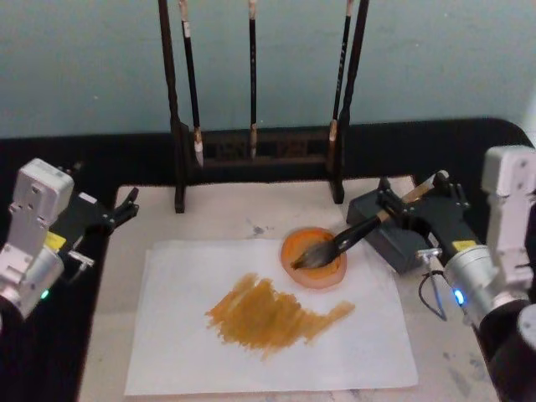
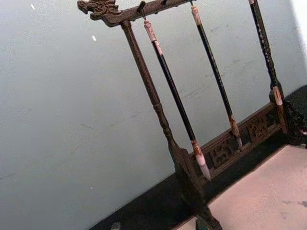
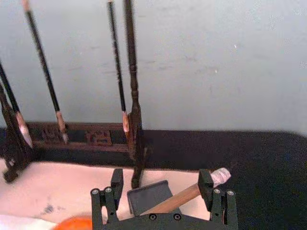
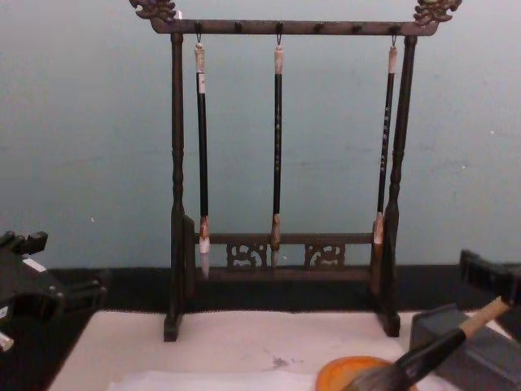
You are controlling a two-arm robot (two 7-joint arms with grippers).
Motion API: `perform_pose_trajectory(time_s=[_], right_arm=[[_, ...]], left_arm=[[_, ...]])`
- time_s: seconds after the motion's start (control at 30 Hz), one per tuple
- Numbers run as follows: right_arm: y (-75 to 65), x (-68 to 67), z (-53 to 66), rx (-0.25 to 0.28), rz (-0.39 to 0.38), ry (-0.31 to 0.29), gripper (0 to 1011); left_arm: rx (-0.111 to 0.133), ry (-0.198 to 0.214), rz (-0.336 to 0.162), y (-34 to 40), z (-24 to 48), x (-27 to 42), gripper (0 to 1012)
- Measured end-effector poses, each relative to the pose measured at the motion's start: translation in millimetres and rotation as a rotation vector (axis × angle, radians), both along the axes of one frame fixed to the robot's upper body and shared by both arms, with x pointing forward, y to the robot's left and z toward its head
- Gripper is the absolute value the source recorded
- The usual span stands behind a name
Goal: Pick up the brush from the inkstone, write on the paper, then place the brush back to its original position.
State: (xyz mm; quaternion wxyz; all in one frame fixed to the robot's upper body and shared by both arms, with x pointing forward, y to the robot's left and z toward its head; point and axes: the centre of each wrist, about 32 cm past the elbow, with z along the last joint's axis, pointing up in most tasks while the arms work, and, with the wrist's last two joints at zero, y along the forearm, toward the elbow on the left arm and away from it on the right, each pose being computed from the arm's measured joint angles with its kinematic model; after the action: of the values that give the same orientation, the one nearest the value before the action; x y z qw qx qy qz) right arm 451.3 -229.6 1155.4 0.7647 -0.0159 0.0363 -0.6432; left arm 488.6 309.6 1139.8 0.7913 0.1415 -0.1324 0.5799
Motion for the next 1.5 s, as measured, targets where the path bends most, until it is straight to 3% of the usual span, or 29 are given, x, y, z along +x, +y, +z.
perform_pose_trajectory(time_s=[0.13,0.33,0.7,1.5], right_arm=[[5.5,-3.6,-7.9,-0.085,-0.011,-0.034,1000],[7.9,-6.6,-17.3,-0.137,-0.046,-0.050,1000],[3.1,-5.4,-22.3,-0.093,-0.084,-0.033,1000],[3.9,-5.6,-22.0,-0.098,-0.081,-0.033,1000]], left_arm=[[0.000,0.000,0.000,0.0,0.0,0.0,1010],[0.000,0.000,0.000,0.0,0.0,0.0,1010],[0.000,0.000,0.000,0.0,0.0,0.0,1010],[0.000,0.000,0.000,0.0,0.0,0.0,1010]])
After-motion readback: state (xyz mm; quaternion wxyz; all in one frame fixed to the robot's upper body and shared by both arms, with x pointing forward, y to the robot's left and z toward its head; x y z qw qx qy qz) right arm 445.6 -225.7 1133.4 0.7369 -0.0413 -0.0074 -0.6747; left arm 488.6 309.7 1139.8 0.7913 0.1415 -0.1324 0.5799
